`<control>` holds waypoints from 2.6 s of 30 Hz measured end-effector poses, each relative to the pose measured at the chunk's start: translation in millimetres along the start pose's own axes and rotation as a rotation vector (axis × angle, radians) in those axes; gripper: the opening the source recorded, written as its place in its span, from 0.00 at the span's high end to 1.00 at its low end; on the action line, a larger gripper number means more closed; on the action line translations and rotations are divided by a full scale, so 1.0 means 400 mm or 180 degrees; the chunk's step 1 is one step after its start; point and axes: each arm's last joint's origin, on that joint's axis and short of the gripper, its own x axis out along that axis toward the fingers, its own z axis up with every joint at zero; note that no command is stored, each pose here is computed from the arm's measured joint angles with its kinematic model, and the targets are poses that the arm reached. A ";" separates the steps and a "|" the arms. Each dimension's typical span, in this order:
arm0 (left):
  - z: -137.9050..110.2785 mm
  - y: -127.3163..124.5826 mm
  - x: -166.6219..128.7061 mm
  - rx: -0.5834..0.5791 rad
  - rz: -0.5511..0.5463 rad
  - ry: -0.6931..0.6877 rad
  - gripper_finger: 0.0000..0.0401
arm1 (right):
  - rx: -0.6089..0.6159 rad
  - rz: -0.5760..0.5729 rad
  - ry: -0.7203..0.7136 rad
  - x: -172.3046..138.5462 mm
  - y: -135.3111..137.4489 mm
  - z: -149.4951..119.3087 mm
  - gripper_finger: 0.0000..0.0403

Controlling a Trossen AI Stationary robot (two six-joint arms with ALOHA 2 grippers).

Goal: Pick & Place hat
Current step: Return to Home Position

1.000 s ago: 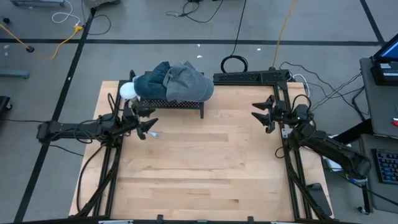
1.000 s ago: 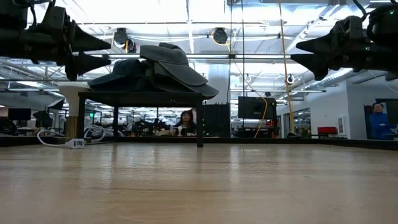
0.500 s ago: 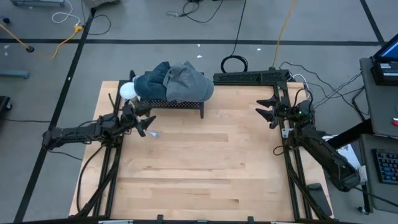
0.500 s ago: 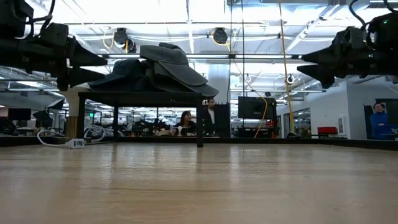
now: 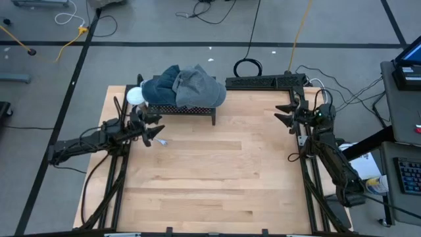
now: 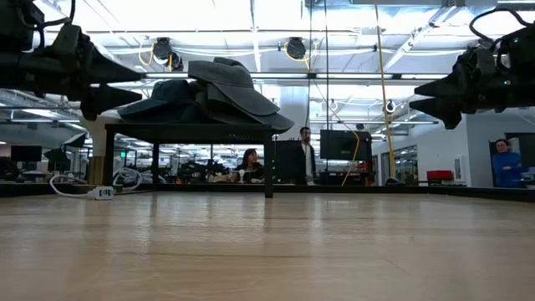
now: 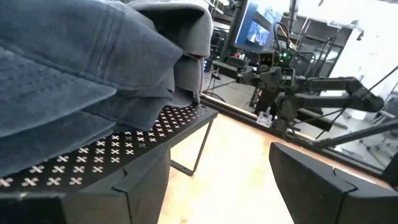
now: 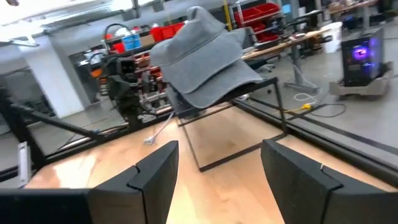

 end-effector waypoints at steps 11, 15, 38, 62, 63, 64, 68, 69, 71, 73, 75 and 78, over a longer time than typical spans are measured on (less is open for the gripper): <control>0.000 0.000 0.000 -0.0133 0.0013 -0.0007 0.27 | 0.0249 -0.1478 -0.0449 0.005 -0.030 0.001 0.45; 0.002 0.000 0.000 -0.0137 0.0007 -0.0035 0.27 | 0.0256 -0.1604 -0.0499 0.019 -0.027 0.000 0.45; 0.003 0.000 0.001 -0.0143 0.0007 -0.0056 0.26 | -0.0263 -0.1912 0.0118 0.088 0.030 -0.054 0.45; 0.003 -0.001 0.001 -0.0143 0.0005 -0.0059 0.31 | -0.0222 -0.1907 0.0248 0.089 0.028 -0.065 0.45; 0.003 -0.001 0.001 -0.0143 0.0006 -0.0059 0.31 | -0.0222 -0.1907 0.0248 0.089 0.028 -0.065 0.45; 0.003 -0.001 0.001 -0.0143 0.0005 -0.0059 0.31 | -0.0222 -0.1908 0.0250 0.089 0.028 -0.065 0.45; 0.003 -0.001 0.001 -0.0143 0.0005 -0.0059 0.29 | -0.0221 -0.1906 0.0253 0.089 0.028 -0.065 0.45; 0.003 -0.001 0.001 -0.0143 0.0005 -0.0059 0.29 | -0.0221 -0.1906 0.0252 0.089 0.028 -0.065 0.45; 0.003 -0.001 0.001 -0.0143 0.0005 -0.0059 0.28 | -0.0221 -0.1906 0.0252 0.089 0.028 -0.065 0.45; 0.003 -0.001 0.001 -0.0143 0.0005 -0.0059 0.27 | -0.0221 -0.1905 0.0251 0.089 0.028 -0.065 0.45; 0.003 -0.001 0.001 -0.0143 0.0005 -0.0059 0.26 | -0.0222 -0.1904 0.0250 0.089 0.028 -0.065 0.45; 0.003 -0.001 0.001 -0.0143 0.0005 -0.0059 0.26 | -0.0222 -0.1904 0.0248 0.089 0.028 -0.065 0.45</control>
